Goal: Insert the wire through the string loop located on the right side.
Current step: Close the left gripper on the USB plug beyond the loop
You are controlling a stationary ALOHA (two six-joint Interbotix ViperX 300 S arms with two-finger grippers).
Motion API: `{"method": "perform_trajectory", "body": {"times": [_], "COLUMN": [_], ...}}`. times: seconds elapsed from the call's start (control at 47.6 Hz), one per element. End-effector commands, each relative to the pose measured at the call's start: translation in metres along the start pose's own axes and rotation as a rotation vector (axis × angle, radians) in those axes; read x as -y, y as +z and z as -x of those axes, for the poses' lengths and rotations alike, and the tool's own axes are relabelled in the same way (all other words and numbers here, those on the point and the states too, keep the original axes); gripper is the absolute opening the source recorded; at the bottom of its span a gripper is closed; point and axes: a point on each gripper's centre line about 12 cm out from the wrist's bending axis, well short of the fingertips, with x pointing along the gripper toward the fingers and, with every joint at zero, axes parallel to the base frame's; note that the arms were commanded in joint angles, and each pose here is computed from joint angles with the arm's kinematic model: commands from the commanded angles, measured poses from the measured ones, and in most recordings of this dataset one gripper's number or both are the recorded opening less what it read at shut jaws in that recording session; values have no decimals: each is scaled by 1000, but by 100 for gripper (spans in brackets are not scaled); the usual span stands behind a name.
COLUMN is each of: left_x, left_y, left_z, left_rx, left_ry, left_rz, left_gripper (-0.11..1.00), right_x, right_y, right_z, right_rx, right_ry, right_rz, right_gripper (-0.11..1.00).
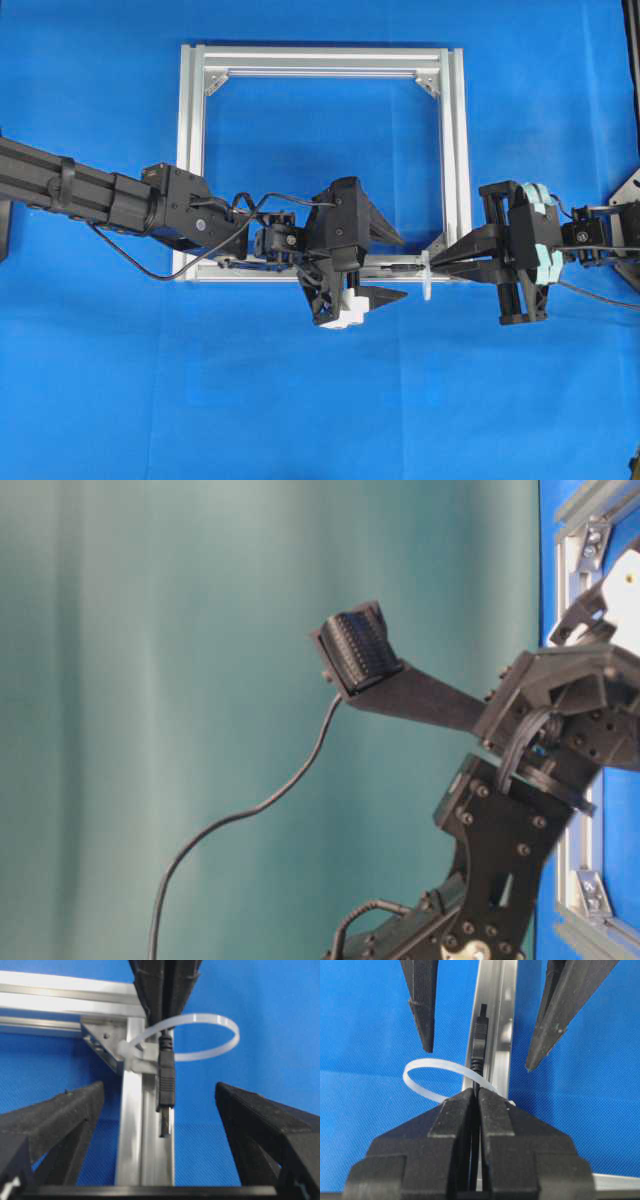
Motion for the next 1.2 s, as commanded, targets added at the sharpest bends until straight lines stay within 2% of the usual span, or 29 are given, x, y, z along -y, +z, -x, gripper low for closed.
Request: {"method": "perform_trajectory", "body": {"times": [0.0,1.177], "left_x": [2,2], "left_y": [19,21], "left_z": [1,3], "left_rx": [52,55], "left_ry": [-6,-7], "left_rz": [-1,-1], "left_gripper": [87,87], "right_x": [-1,-1], "right_y": [9,8], "right_z": [-2,-2], "right_rx": [32,23], "right_ry": [3,2], "right_rz": [-3,-3], "right_gripper": [-4,-4]}}
